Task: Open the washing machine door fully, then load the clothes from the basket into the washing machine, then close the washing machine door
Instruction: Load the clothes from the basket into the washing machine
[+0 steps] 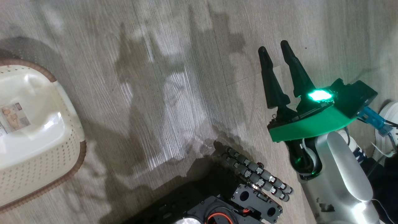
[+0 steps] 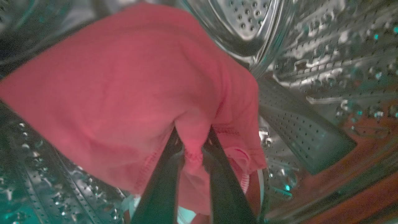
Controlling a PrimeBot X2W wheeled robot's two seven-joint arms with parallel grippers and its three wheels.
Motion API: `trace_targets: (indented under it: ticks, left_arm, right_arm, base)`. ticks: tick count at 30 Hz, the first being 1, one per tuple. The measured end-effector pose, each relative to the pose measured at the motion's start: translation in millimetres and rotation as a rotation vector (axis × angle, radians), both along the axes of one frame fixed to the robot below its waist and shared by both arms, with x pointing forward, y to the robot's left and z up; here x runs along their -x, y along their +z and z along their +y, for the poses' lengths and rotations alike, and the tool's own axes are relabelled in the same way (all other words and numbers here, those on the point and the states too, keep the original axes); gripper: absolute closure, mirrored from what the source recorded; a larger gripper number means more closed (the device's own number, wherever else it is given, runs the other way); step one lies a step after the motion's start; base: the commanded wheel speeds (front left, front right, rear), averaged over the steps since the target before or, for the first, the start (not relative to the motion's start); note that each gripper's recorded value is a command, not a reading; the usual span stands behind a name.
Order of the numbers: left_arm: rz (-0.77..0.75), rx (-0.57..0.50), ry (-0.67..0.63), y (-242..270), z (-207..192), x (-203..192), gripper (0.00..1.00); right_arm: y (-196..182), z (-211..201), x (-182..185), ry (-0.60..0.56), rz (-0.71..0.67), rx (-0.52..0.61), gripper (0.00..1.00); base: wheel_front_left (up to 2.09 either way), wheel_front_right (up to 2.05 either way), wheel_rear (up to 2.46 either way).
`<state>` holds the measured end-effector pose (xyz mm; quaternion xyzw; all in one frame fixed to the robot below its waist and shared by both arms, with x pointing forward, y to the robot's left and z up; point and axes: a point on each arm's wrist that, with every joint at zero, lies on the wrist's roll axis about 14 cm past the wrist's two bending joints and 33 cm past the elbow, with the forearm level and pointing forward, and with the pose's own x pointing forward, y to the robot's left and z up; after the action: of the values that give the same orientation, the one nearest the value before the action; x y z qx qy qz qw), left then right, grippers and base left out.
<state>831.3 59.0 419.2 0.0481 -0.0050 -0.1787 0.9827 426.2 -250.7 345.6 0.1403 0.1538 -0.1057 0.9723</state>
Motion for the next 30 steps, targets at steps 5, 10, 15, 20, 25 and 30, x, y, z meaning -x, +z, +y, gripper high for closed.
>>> trace_targets:
  ticks: [5,10,15,20,25,30]
  left_arm:
    - [0.006,-0.014,-0.006,-8.0,-0.6,2.9,0.00]
    - [-0.012,0.003,-0.001,-1.5,0.6,3.6,0.00]
    - [-0.013,0.006,-0.003,6.4,0.5,10.2,0.00]
    - [0.001,0.046,-0.018,14.2,-6.1,26.2,0.00]
    - [0.038,0.069,-0.030,17.8,-8.1,51.3,0.00]
    - [0.066,0.094,-0.037,29.3,-5.3,83.0,0.00]
  right_arm:
    - [1.2,1.7,-0.1,0.004,-0.003,-0.002,0.00]
    - [5.8,1.3,-0.4,0.004,-0.013,-0.001,0.00]
    - [15.3,2.4,-3.2,0.013,-0.040,0.007,0.00]
    - [32.8,-4.0,-6.5,0.007,-0.085,0.038,0.00]
    - [52.2,-8.2,-10.7,0.013,-0.135,0.082,0.00]
    - [77.0,-5.8,-14.3,0.026,-0.201,0.103,0.00]
  base:
    - [0.00,0.00,0.00]
    - [0.00,0.00,0.00]
    - [0.00,0.00,0.00]
    - [0.00,0.00,0.00]
    - [0.00,0.00,0.00]
    - [0.00,0.00,0.00]
